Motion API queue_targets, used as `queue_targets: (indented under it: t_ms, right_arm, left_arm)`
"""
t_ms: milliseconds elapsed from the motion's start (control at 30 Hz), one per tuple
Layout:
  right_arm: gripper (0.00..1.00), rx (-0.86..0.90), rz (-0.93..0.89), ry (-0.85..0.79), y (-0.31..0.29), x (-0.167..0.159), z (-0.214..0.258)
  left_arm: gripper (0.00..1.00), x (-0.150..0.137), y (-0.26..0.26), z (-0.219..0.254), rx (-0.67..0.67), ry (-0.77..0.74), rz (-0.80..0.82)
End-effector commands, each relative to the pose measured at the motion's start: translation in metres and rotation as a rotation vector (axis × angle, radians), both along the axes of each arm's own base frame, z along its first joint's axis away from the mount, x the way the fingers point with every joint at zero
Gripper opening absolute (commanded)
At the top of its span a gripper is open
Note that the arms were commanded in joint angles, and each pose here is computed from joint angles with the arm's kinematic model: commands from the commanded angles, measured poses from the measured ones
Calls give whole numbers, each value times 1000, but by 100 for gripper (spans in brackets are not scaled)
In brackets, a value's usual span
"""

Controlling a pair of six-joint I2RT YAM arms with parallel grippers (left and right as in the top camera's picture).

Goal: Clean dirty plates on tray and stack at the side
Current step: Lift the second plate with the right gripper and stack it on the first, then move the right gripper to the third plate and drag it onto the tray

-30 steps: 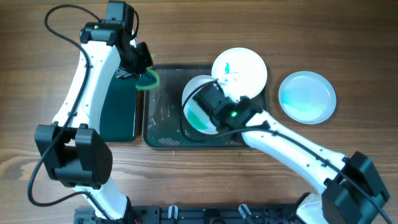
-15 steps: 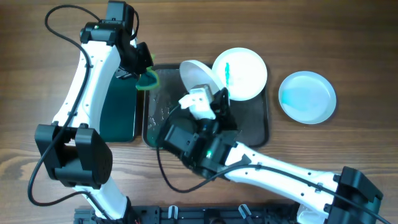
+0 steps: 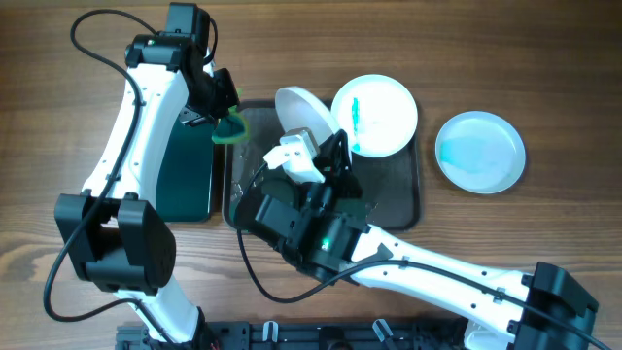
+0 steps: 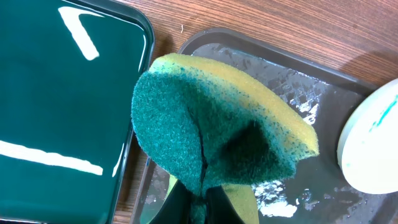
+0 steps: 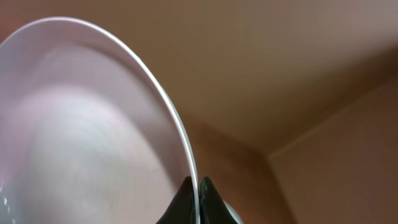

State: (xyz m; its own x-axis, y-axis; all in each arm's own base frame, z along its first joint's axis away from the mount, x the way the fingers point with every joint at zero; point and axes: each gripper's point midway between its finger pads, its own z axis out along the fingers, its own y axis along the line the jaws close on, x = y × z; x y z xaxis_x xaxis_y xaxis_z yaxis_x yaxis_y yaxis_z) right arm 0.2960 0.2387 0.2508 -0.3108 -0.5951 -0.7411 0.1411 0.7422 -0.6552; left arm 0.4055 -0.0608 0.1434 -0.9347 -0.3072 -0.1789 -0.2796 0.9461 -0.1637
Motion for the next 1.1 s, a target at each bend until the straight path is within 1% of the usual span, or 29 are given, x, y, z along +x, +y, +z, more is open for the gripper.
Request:
queue_targets:
  t_ms: [0, 33, 133, 167, 267, 333, 400, 467, 500, 533, 633, 733, 833, 933, 1000, 1067]
  right_arm:
    - [4, 277, 33, 165, 1, 6, -32]
    - [4, 382, 10, 276, -4, 5, -55]
    - [4, 591, -65, 513, -13, 4, -96]
    - [4, 678, -69, 627, -12, 5, -109]
    - [4, 815, -6, 786, -11, 15, -115]
    - [4, 959, 69, 860, -15, 27, -104]
    - [4, 1086, 84, 866, -35, 41, -89]
    - [4, 1189, 46, 836, -67, 54, -76]
    - [4, 1234, 7, 810, -89, 59, -72]
    - [4, 1277, -82, 764, -127, 65, -70]
    - [4, 1305, -271, 695, -199, 66, -79]
    - [4, 1285, -567, 607, -281, 45, -97]
    - [4, 1266, -762, 568, -334, 17, -117]
    - [5, 1261, -904, 549, -364, -9, -141]
    - [4, 1270, -933, 548, -370, -17, -154]
    - [4, 1257, -911, 566, -368, -19, -169]
  left_arm:
    - [4, 1, -4, -3, -5, 8, -20]
    - [4, 0, -4, -3, -5, 8, -20]
    - [4, 1, -4, -3, -5, 8, -20]
    - [4, 1, -4, -3, -5, 8, -20]
    - [4, 1, -4, -3, -5, 7, -20]
    - [4, 1, -4, -3, -5, 7, -20]
    - [4, 1, -4, -3, -5, 7, -20]
    - [4, 1, -4, -3, -5, 7, -20]
    - [4, 1, -4, -3, -5, 7, -20]
    - [4, 1, -4, -3, -5, 8, -20]
    - [4, 1, -4, -3, -5, 8, -20]
    - [4, 0, -4, -3, -5, 9, -20]
    - [4, 1, -4, -3, -5, 8, -20]
    - [4, 1, -4, -3, -5, 8, -20]
    - [4, 1, -4, -3, -5, 8, -20]
    - [4, 0, -4, -3, -5, 8, -20]
